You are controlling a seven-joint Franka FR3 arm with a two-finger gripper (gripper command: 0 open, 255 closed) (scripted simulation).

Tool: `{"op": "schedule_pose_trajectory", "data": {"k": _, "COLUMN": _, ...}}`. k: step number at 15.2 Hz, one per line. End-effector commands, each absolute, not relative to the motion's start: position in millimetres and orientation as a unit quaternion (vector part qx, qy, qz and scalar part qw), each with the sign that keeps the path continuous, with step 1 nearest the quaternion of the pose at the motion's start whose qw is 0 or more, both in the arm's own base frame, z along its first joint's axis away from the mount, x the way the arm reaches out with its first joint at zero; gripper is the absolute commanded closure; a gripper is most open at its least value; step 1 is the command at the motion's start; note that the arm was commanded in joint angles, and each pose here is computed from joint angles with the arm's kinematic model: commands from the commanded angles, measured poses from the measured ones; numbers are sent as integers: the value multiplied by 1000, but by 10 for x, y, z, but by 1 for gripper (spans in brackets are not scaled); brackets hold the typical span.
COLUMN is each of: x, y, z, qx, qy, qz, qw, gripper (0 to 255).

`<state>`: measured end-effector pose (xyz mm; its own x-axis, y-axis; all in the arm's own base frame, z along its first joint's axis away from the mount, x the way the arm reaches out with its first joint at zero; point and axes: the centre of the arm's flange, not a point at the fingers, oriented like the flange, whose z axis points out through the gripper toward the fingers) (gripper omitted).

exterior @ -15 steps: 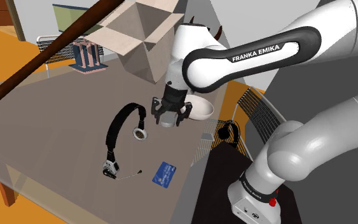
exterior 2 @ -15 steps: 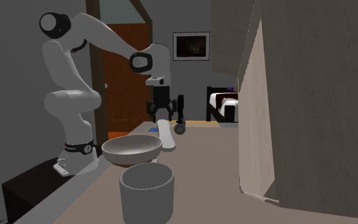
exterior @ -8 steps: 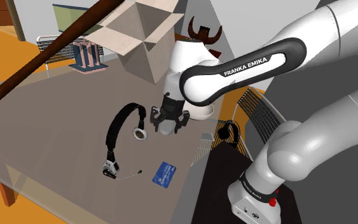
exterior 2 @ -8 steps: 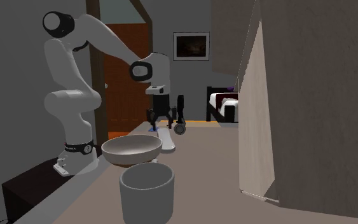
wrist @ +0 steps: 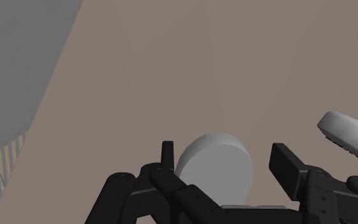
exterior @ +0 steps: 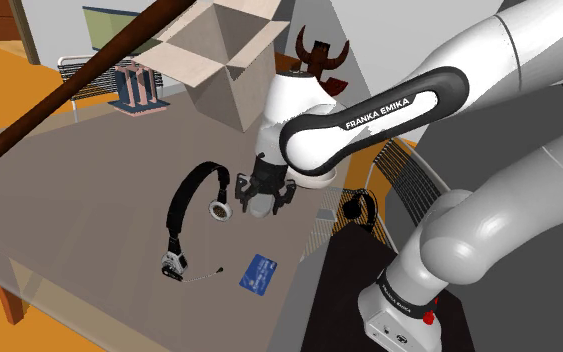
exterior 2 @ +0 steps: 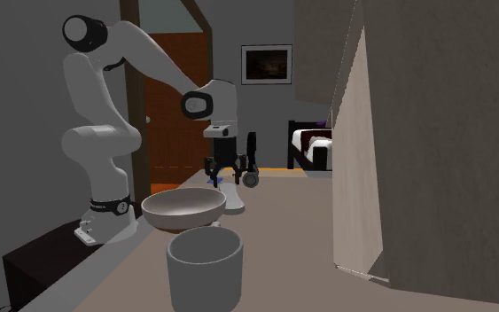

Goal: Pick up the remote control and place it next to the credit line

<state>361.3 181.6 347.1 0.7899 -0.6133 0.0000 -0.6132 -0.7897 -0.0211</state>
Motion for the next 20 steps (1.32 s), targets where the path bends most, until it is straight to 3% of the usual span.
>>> {"op": "schedule_pose_trajectory", "data": {"k": 1, "x": 3613, "y": 1816, "z": 3471, "qx": -946, "qy": 324, "qz": -4, "qw": 10, "gripper": 255}}
{"op": "schedule_pose_trajectory", "data": {"k": 2, "x": 3613, "y": 1816, "z": 3471, "qx": -946, "qy": 324, "qz": -4, "qw": 10, "gripper": 255}}
{"op": "schedule_pose_trajectory", "data": {"k": 3, "x": 3613, "y": 1816, "z": 3472, "qx": -946, "qy": 324, "qz": -4, "qw": 10, "gripper": 0}}
{"op": "schedule_pose_trajectory", "data": {"k": 8, "x": 3613, "y": 1816, "z": 3472, "qx": -946, "qy": 324, "qz": -4, "qw": 10, "gripper": 0}}
{"op": "schedule_pose_trajectory", "data": {"k": 12, "x": 3607, "y": 1808, "z": 3971, "qx": -946, "qy": 324, "qz": -4, "qw": 10, "gripper": 0}}
{"op": "schedule_pose_trajectory", "data": {"k": 20, "x": 3607, "y": 1808, "z": 3971, "qx": -946, "qy": 324, "qz": -4, "qw": 10, "gripper": 0}}
